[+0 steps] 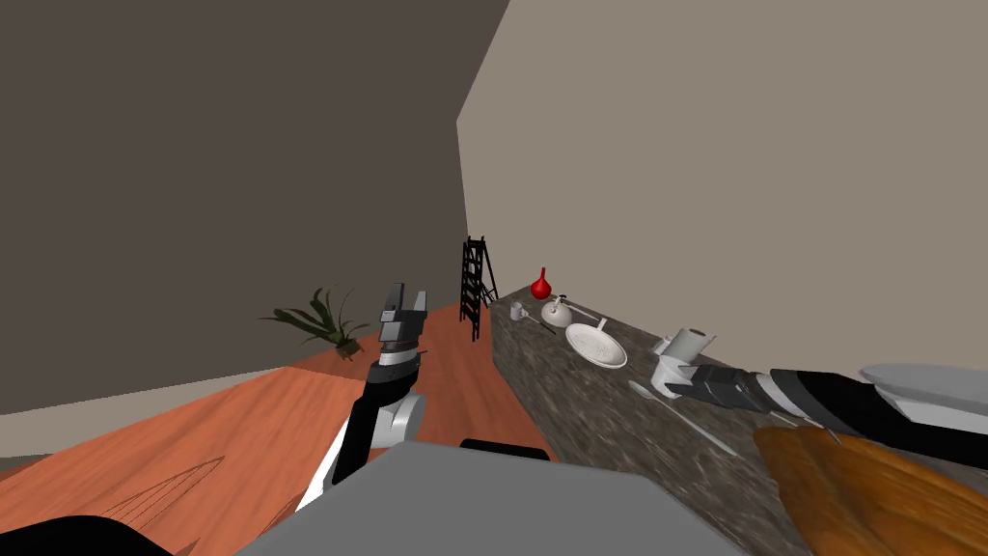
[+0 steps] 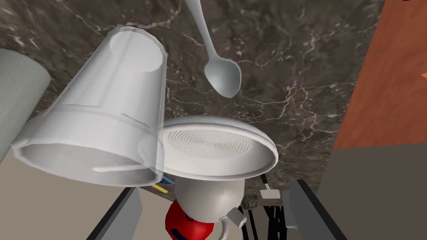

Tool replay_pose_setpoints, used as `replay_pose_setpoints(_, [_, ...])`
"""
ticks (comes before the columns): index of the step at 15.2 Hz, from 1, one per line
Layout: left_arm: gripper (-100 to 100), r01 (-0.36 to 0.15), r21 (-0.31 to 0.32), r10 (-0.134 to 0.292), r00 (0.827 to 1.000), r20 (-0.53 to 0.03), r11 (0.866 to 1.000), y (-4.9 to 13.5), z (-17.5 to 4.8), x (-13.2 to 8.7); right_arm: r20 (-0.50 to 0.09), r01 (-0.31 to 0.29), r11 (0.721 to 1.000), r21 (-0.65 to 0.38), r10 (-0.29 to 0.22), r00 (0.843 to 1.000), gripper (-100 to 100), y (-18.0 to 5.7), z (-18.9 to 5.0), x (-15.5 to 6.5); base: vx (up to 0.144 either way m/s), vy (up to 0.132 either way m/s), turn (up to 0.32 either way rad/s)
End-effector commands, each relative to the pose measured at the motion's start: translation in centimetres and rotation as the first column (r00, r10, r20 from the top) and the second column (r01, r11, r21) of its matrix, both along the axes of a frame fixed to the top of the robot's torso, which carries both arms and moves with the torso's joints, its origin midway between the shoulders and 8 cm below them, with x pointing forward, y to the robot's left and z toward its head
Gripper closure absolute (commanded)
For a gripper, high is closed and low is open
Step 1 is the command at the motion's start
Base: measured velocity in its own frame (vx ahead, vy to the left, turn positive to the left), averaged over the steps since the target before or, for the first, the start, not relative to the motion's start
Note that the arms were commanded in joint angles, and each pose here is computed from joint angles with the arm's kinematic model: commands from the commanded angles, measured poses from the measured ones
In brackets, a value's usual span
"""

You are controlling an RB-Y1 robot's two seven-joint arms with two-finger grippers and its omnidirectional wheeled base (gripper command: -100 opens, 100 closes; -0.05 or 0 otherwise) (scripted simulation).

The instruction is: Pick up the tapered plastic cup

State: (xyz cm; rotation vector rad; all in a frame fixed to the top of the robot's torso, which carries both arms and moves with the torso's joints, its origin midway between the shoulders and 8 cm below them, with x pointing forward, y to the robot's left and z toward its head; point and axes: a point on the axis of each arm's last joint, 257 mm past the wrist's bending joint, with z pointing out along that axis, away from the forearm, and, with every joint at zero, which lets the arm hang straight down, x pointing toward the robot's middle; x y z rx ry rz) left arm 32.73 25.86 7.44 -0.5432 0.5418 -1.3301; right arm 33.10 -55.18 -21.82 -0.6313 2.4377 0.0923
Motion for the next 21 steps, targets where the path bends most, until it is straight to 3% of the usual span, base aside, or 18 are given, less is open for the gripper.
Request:
replay_pose_setpoints(1, [0,0.0,0.0,0.0,1.0,0.0,1.0,0.0,0.0,0.0,-0.03,-0.006,0.999,-0.044,0.004,1.0,-100,-1.4,0.1,-0.6,0.059,0.024,0.099])
replay_pose_setpoints(4, [0,0.0,0.0,0.0,1.0,0.0,1.0,0.0,0.0,0.0,-0.114,-0.017,0.992,-0.124,0.003,0.994,-100,-4.1,-0.5,-3.1,0.062,0.022,0.112])
replay_pose_setpoints(6, [0,0.0,0.0,0.0,1.0,0.0,1.0,0.0,0.0,0.0,-0.109,-0.009,0.993,-0.117,-0.004,0.994,-100,-4.0,-0.5,-3.0,0.05,0.02,0.061])
replay_pose_setpoints(7, [0,0.0,0.0,0.0,1.0,0.0,1.0,0.0,0.0,0.0,-0.154,-0.023,0.988,-0.156,-0.001,0.988,-100,-5.3,-0.9,-4.5,0.042,0.023,0.08])
replay_pose_setpoints(8, [0,0.0,0.0,0.0,1.0,0.0,1.0,0.0,0.0,0.0,-0.154,-0.023,0.988,-0.156,-0.001,0.988,-100,-5.3,-0.9,-4.5,0.046,0.022,0.083])
replay_pose_setpoints(11, [0,0.0,0.0,0.0,1.0,0.0,1.0,0.0,0.0,0.0,-0.228,-0.036,0.978,-0.204,-0.012,0.974,-100,-7.2,-1.5,-7.1,0.049,0.017,0.088])
replay_pose_setpoints(14, [0,0.0,0.0,0.0,1.0,0.0,1.0,0.0,0.0,0.0,-0.256,-0.075,0.969,-0.234,0.013,0.967,-100,-7.7,-1.8,-7.8,0.034,0.01,0.033])
replay_pose_setpoints(17, [0,0.0,0.0,0.0,1.0,0.0,1.0,0.0,0.0,0.0,-0.228,-0.036,0.978,-0.204,-0.012,0.974,-100,-7.2,-1.5,-7.1,0.0,0.0,0.0])
replay_pose_setpoints(18, [0,0.0,0.0,0.0,1.0,0.0,1.0,0.0,0.0,0.0,-0.286,-0.047,0.971,-0.235,-0.023,0.958,-100,-8.6,-2.0,-9.4,0.022,0.009,0.111])
replay_pose_setpoints(21, [0,0.0,0.0,0.0,1.0,0.0,1.0,0.0,0.0,0.0,-0.278,-0.051,0.971,-0.235,-0.017,0.961,-100,-8.4,-1.9,-9.0,0.037,0.011,0.063])
